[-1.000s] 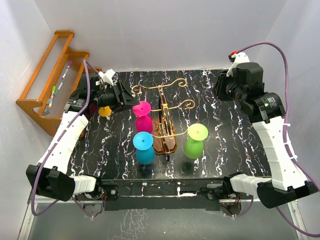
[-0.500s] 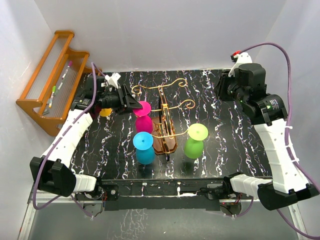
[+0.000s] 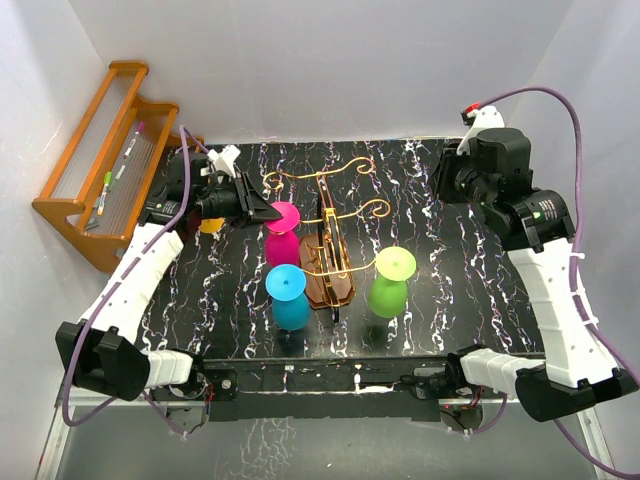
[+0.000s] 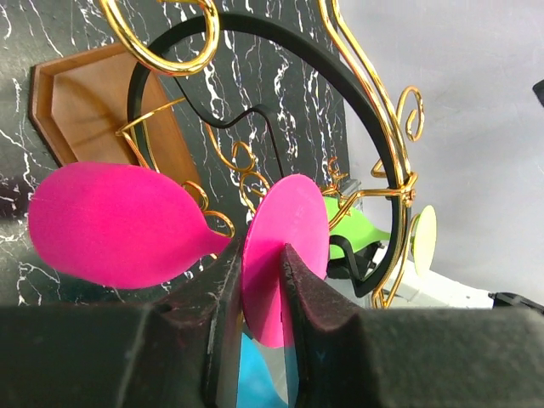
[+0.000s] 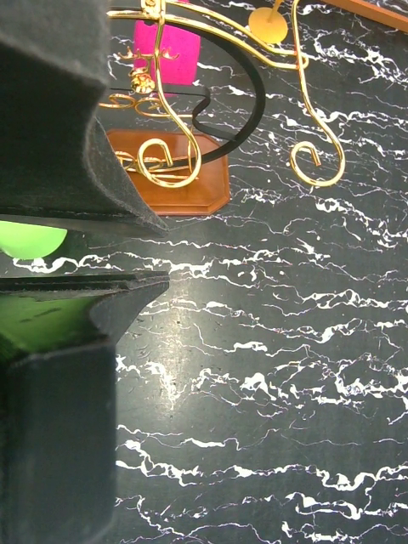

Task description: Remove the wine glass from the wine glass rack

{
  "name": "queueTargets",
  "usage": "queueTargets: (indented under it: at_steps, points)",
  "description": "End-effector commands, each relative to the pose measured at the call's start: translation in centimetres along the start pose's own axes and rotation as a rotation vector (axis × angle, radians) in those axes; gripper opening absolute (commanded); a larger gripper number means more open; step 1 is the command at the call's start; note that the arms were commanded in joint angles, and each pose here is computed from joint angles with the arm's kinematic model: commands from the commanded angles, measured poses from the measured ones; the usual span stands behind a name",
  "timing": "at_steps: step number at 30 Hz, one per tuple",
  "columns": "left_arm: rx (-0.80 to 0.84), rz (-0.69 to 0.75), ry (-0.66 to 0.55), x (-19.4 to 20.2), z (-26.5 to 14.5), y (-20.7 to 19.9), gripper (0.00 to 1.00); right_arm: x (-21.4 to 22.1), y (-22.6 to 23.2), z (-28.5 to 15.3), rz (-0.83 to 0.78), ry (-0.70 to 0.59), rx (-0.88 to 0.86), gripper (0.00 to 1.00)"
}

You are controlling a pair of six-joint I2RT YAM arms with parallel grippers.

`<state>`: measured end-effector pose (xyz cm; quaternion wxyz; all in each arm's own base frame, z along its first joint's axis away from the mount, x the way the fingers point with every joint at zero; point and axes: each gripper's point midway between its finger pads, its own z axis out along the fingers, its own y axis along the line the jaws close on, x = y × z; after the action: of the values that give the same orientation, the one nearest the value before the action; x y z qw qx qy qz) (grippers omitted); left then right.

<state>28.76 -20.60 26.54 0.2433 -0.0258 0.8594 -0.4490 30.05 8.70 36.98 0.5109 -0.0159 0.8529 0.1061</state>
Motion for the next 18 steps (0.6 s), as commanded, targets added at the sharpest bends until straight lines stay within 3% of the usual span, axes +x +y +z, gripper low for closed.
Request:
queueTargets:
  at_steps: [1, 8, 18]
  points:
    - [-0.133, 0.009, -0.034, 0.2, -1.2, 1.7, 0.13, -1.4, 0.2, -0.6, 0.0, -0.071, -0.01, 0.26]
    - [-0.192, 0.014, -0.071, -0.4, -2.5, 1.6, 0.0, -1.4, 0.3, -0.5, 0.003, -0.072, -0.017, 0.26]
    - [-0.069, -0.022, -0.151, -1.5, -3.5, -1.9, 0.0, -1.3, 0.6, -0.8, 0.015, -0.085, -0.035, 0.26]
